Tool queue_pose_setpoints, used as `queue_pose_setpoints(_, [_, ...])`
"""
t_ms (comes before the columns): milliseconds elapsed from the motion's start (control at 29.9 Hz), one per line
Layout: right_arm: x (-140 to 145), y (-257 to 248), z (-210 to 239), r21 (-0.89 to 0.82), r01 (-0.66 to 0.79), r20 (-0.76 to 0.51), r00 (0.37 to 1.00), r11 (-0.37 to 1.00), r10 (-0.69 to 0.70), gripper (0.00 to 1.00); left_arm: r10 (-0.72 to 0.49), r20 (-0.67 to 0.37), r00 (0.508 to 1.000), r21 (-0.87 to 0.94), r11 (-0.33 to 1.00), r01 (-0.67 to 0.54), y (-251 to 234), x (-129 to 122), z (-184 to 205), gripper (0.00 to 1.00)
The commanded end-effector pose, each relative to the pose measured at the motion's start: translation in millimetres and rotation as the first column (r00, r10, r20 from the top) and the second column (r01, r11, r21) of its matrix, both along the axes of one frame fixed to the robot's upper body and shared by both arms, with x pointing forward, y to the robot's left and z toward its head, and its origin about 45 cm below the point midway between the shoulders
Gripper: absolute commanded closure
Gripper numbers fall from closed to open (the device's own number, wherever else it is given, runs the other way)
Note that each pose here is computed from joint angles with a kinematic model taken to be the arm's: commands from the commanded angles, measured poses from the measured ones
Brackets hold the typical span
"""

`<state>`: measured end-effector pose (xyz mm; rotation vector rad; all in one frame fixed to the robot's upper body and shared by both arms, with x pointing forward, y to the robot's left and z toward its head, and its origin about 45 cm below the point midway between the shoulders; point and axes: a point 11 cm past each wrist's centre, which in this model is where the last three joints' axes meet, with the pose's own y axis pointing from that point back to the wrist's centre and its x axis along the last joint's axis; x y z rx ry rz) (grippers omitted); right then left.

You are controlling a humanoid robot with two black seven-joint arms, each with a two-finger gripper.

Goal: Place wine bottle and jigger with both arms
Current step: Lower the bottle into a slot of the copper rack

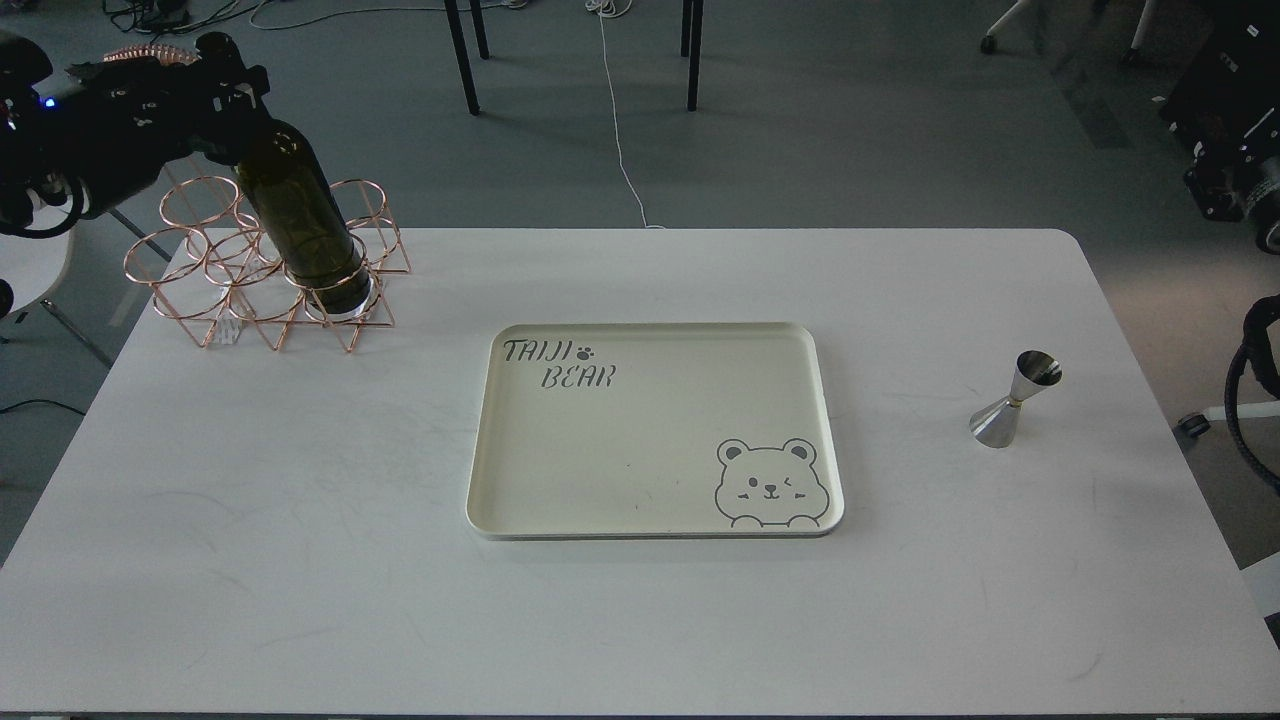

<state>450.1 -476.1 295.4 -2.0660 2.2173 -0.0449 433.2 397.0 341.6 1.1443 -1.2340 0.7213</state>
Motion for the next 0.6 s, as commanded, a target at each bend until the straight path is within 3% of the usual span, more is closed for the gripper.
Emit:
queue_pose_setpoints(0, [-0.1, -0.1, -0.1, -0.001, 0.000, 0.000, 1.000, 1.000, 0.000, 0.04, 0.000, -0.005, 1.000, -0.002, 1.000, 0.000, -0.8, 0.7, 2.0, 0.76])
queue_pose_setpoints(568, [-0.2, -0.6, -0.1, -0.001, 0.002, -0.001, 1.000, 1.000, -0.002, 0.04, -0.009, -0.008, 1.000, -0.008, 1.000, 0.008, -2.3, 2.6, 5.8, 0.74])
